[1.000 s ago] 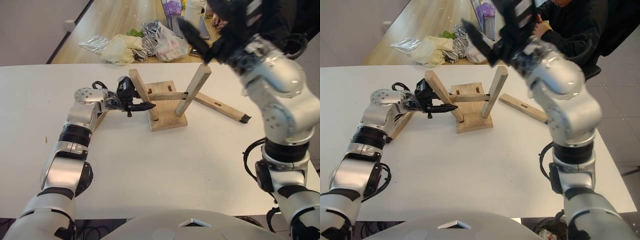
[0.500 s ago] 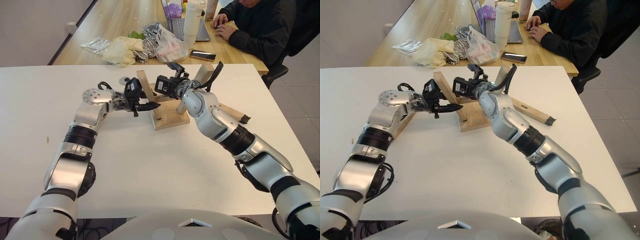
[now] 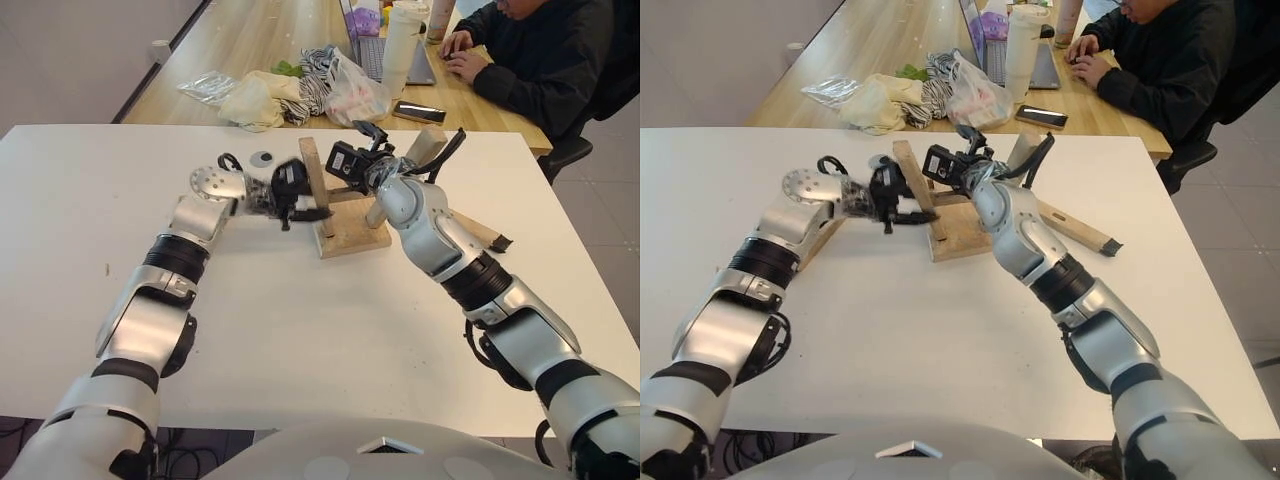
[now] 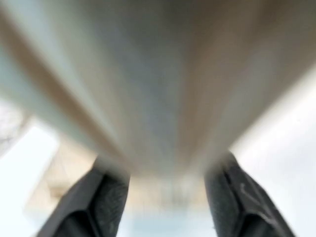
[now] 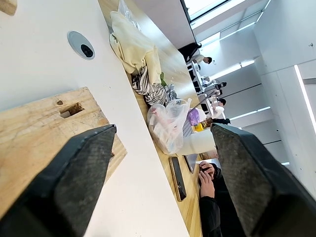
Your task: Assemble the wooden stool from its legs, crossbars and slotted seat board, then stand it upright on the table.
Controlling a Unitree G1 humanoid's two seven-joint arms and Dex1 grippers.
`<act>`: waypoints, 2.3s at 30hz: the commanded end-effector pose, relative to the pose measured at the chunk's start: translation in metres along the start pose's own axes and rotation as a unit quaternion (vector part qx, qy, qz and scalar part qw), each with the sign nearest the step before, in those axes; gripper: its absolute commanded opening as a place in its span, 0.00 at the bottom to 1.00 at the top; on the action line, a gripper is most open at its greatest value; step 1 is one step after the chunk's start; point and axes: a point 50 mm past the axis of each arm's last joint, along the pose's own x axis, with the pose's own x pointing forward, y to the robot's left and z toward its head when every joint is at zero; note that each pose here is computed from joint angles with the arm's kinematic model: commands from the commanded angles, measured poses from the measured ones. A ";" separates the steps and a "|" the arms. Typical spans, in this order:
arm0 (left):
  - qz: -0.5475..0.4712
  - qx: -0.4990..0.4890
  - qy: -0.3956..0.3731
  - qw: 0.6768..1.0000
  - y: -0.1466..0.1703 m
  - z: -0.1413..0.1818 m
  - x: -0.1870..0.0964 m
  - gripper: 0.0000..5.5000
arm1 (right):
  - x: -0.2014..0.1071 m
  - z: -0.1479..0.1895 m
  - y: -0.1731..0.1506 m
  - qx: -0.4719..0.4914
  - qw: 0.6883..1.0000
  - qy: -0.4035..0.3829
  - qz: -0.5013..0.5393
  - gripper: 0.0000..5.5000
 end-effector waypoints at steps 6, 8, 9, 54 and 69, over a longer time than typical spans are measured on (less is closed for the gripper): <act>0.048 -0.002 0.000 0.999 -0.004 0.007 -0.043 0.63 | -0.014 -0.047 0.092 0.075 0.976 0.098 0.179 0.65; 0.105 -0.014 -0.005 0.994 0.010 0.008 -0.052 0.66 | -0.011 -0.044 0.080 0.088 0.982 0.083 0.141 0.65; 0.131 -0.036 -0.019 0.991 0.016 0.008 -0.054 0.66 | -0.008 -0.041 0.071 0.096 0.987 0.067 0.114 0.65; 0.076 -0.106 -0.180 0.975 -0.041 0.013 -0.048 0.66 | -0.159 -0.179 0.039 0.377 0.926 -0.002 -0.003 0.65; 0.000 -0.094 -0.020 0.995 -0.066 -0.064 -0.022 0.66 | -0.099 -0.126 0.097 0.366 0.922 -0.021 0.123 0.65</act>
